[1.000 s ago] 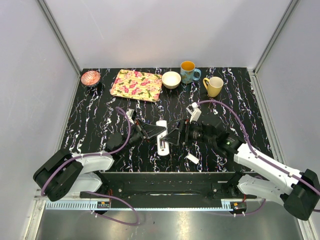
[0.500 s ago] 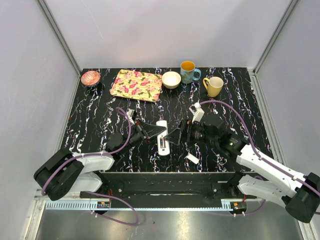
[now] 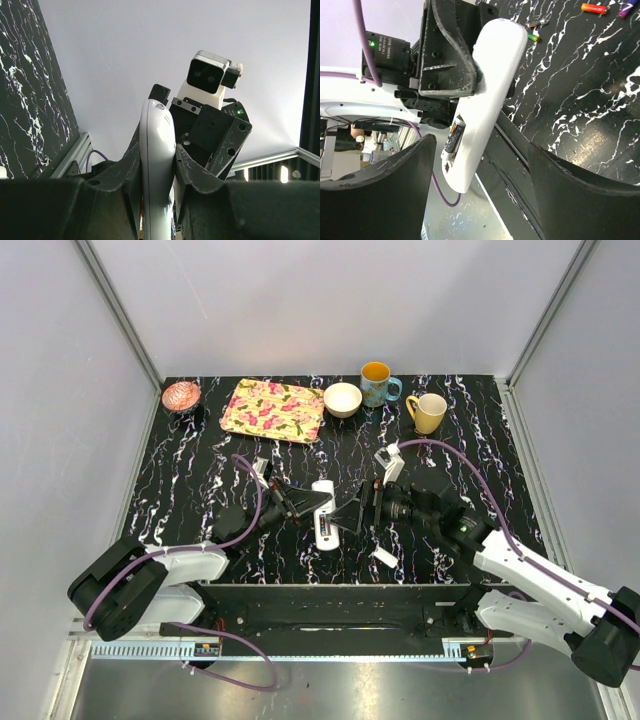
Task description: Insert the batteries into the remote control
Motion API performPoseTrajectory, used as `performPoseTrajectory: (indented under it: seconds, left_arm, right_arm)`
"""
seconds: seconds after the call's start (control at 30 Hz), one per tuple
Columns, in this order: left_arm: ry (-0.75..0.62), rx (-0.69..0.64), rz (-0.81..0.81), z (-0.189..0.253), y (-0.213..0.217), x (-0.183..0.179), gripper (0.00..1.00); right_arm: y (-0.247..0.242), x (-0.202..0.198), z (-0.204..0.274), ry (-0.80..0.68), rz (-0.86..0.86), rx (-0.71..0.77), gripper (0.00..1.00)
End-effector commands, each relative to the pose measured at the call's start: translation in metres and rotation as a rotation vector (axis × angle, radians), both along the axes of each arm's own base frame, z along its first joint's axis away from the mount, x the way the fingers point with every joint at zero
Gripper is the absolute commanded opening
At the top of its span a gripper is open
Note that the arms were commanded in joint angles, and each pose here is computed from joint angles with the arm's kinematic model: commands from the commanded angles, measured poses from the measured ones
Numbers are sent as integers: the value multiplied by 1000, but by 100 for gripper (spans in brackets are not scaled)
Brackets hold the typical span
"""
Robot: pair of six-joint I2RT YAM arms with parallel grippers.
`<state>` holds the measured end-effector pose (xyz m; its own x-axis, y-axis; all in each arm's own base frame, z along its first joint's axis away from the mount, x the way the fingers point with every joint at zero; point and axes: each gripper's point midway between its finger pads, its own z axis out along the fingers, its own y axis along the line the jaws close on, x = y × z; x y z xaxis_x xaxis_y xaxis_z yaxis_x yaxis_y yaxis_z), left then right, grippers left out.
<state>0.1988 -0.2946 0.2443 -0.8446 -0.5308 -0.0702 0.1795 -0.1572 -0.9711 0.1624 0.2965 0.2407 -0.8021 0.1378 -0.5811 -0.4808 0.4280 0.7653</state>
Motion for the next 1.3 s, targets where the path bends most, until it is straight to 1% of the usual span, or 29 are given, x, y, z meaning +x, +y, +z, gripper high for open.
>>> performPoseTrajectory:
  seconds: [0.0, 0.43, 0.7, 0.9, 0.93, 1.1, 1.27]
  left_arm:
    - [-298, -287, 7, 88, 27, -27, 0]
    - [-338, -310, -16, 102, 28, -35, 0]
    - [-354, -315, -25, 106, 29, -38, 0]
    - [-371, -329, -26, 112, 31, -41, 0]
    - [-372, -331, -27, 113, 31, -41, 0]
    - [-390, -345, -28, 121, 33, -43, 0]
    - [-391, -347, -32, 121, 33, -44, 0]
  right_arm:
    - [7, -7, 25, -59, 63, 113, 84]
    - [18, -7, -2, 34, 93, 105, 77]
    - [22, -4, -8, 70, 88, 106, 70]
    - [23, -4, -13, 88, 90, 98, 59]
    - [24, -4, -13, 91, 91, 98, 55]
    - [26, -3, -18, 109, 95, 89, 43]
    - [26, 0, -27, 122, 88, 46, 36]
